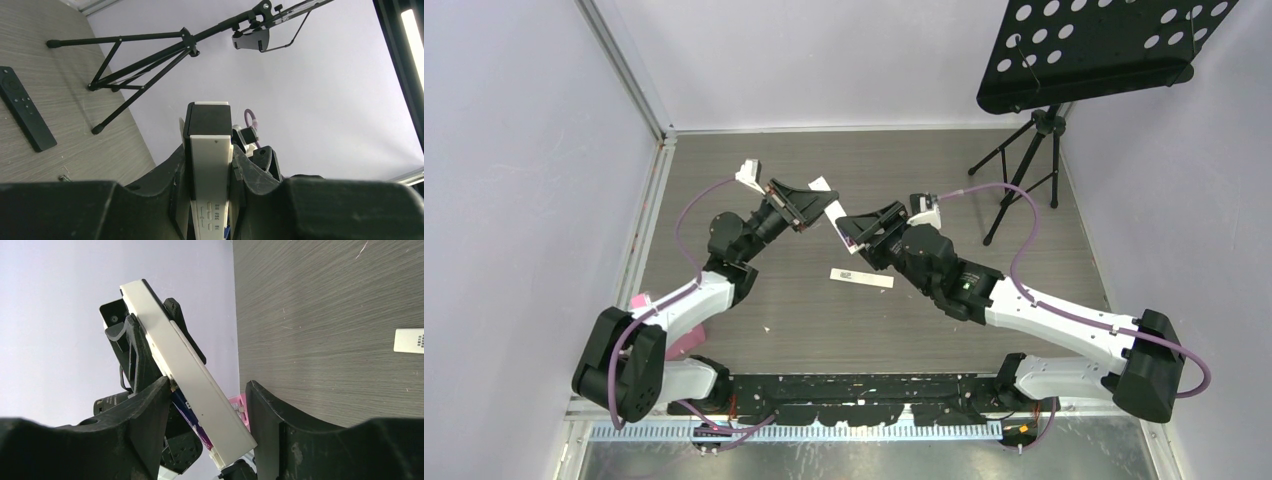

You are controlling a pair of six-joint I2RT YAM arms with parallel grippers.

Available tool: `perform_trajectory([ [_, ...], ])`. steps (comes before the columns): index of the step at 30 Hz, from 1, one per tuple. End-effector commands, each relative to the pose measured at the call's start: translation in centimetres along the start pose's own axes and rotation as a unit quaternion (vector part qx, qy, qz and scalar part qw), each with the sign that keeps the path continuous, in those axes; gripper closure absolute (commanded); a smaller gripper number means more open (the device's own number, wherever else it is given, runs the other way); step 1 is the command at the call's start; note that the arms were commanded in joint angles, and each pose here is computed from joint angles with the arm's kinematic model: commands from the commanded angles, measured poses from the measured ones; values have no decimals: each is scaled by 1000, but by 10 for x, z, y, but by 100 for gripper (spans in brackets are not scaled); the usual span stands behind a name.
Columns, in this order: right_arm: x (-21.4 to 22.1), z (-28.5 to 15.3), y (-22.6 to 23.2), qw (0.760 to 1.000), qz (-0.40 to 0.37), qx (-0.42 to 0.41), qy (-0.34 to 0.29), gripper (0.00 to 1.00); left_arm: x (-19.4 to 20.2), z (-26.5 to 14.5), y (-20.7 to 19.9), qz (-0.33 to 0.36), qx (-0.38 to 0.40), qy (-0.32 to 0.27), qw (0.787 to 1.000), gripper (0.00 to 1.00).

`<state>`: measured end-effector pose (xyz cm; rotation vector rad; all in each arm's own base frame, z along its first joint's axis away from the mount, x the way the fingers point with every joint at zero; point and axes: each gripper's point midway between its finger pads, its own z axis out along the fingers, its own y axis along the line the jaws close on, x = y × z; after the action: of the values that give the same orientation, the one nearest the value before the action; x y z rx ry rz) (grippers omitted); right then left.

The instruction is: Load the batteries into the remote control

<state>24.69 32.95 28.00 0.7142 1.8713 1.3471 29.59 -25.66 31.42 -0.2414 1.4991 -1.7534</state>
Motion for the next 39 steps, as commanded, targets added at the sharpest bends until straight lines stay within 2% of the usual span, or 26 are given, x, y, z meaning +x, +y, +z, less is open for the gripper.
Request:
perform_trajectory([
  [1,-8,-2,25,999,8,-37,-12,53,0,7,-36,16,40,10,999,100],
  [4,-4,1,22,999,-16,-32,-4,62,2,9,-34,-1,25,18,1000,100],
  [10,-8,-1,6,998,-56,-19,-17,61,3,10,-28,-24,-10,28,999,100],
  [16,-17,-4,-6,997,-64,-18,-28,63,9,10,-24,-108,-30,44,993,100],
  [17,-18,-4,-6,997,-64,-19,-27,62,9,10,-26,-115,-26,44,992,100],
  [19,-21,-6,-4,997,-66,-24,-27,48,9,10,-28,-112,-20,45,993,100],
  [20,-24,-8,-2,997,-70,-29,-30,36,9,10,-25,-107,-25,45,993,100],
  [22,-31,-14,3,995,-85,-38,-39,22,10,9,-20,-88,-32,46,995,100],
  [23,-36,-18,6,994,-93,-43,-46,19,11,8,-17,-77,-35,49,995,100],
  [26,-53,-37,12,989,-126,-53,-60,18,16,2,0,-34,-50,69,996,100],
  [31,-92,-64,-29,972,-210,57,-84,23,30,-17,35,36,-89,122,988,100],
  [35,-123,-81,-115,924,-271,260,-69,28,38,-32,44,68,-110,141,981,100],
  [37,-127,-83,-156,904,-277,324,-36,32,40,-37,44,82,-116,147,979,100],
  [39,-128,-82,-188,887,-280,366,-16,33,41,-42,44,95,-121,151,976,100],
])
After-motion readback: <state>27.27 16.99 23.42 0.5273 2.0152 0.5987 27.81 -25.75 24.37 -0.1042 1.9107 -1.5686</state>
